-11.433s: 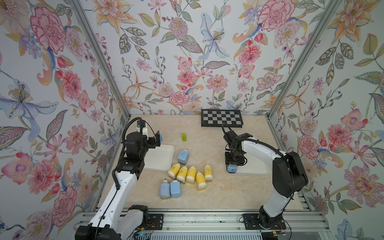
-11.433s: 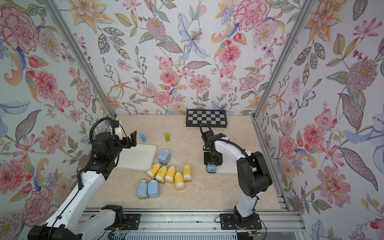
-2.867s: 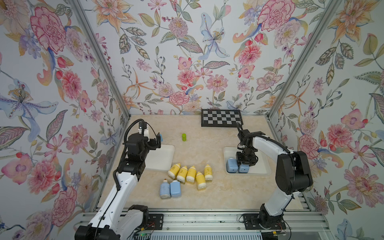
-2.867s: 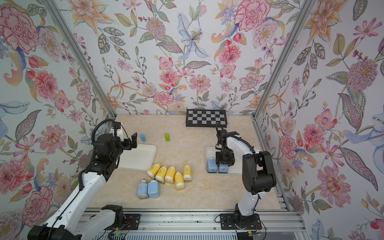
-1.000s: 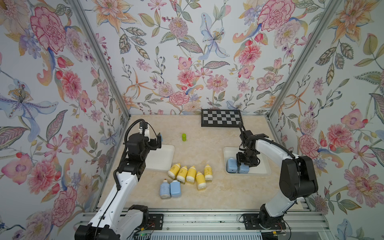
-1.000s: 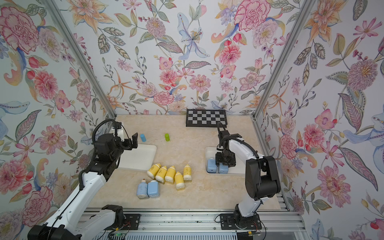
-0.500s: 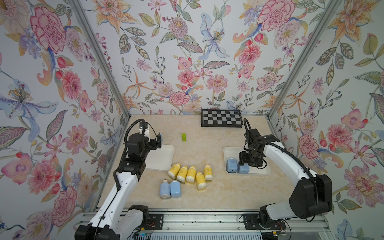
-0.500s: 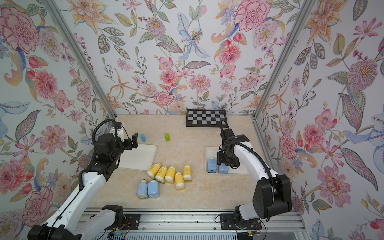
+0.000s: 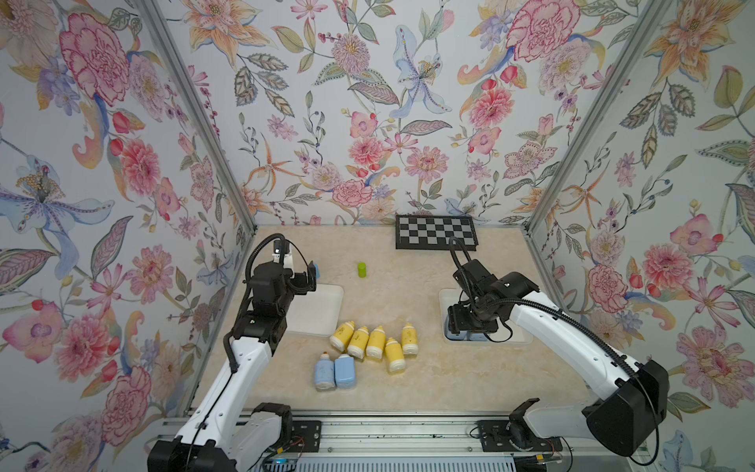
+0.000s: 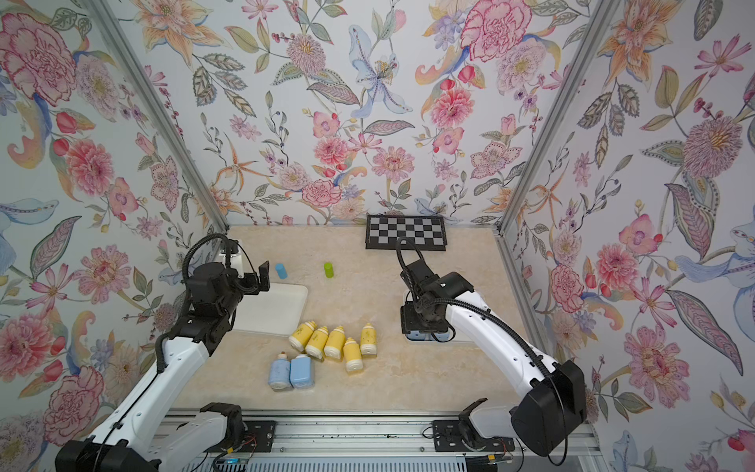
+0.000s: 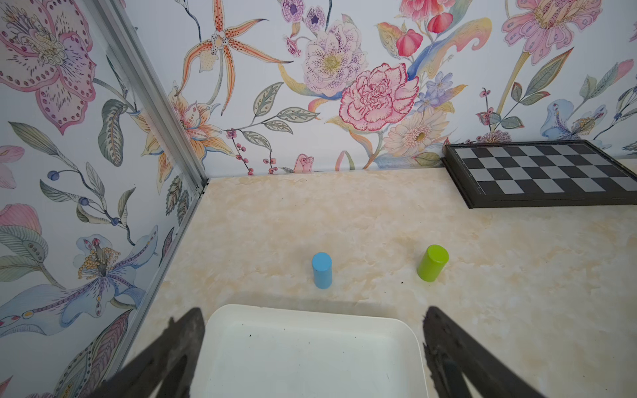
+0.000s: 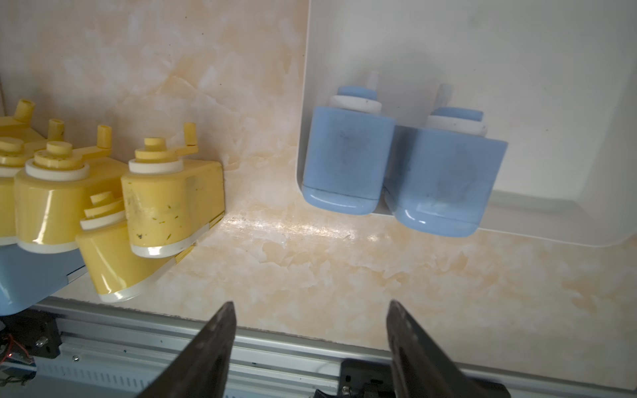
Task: Place the pencil sharpeners by color into the storage box
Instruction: Place the pencil sharpener in the storage box, then pick up the pencil sharpener from the center of the board.
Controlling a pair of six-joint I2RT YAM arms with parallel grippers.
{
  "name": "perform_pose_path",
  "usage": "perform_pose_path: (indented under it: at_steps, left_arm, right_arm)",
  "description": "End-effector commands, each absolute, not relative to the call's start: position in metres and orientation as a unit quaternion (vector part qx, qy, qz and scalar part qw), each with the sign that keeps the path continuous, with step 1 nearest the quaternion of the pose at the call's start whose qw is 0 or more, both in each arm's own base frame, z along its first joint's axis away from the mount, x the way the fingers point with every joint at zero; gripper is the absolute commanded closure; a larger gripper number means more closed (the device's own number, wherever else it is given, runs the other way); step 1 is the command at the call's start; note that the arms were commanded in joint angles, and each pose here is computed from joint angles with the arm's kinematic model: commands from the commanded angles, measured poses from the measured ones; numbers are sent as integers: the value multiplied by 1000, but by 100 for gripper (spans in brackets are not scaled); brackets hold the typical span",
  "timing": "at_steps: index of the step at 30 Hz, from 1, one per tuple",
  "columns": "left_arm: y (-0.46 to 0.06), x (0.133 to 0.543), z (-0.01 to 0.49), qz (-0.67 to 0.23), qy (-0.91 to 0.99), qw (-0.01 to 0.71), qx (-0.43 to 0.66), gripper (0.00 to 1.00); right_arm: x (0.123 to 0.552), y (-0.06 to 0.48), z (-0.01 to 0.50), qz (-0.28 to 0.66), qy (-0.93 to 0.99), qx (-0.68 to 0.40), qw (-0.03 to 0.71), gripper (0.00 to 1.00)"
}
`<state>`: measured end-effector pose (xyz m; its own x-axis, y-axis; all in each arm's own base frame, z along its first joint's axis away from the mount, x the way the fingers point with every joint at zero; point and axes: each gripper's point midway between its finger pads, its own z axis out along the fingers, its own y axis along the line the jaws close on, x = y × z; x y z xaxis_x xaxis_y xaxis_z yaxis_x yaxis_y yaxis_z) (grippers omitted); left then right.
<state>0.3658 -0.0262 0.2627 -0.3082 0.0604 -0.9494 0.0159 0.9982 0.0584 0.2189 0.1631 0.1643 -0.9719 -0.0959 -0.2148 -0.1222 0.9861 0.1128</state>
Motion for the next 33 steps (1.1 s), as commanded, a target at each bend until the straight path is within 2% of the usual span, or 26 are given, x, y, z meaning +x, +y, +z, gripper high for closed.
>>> perform_pose_path:
  at_steps: [1, 11, 17, 22, 33]
  left_arm:
    - [-22, 367, 259, 42, 814, 579, 26, 0]
    - [2, 368, 252, 93, 826, 557, -9, 1]
    - [17, 366, 254, 111, 823, 556, -33, 1]
    - [18, 365, 257, 112, 821, 559, -38, 1]
    - [26, 359, 265, 127, 814, 565, -52, 1]
  right_arm:
    - [205, 189, 176, 68, 991, -26, 110, 29]
    - [160, 315, 178, 87, 987, -90, 96, 28]
    - [144, 372, 173, 100, 984, -119, 85, 27]
    - [130, 394, 157, 92, 986, -122, 70, 27]
    - [116, 405, 145, 81, 989, -105, 68, 26]
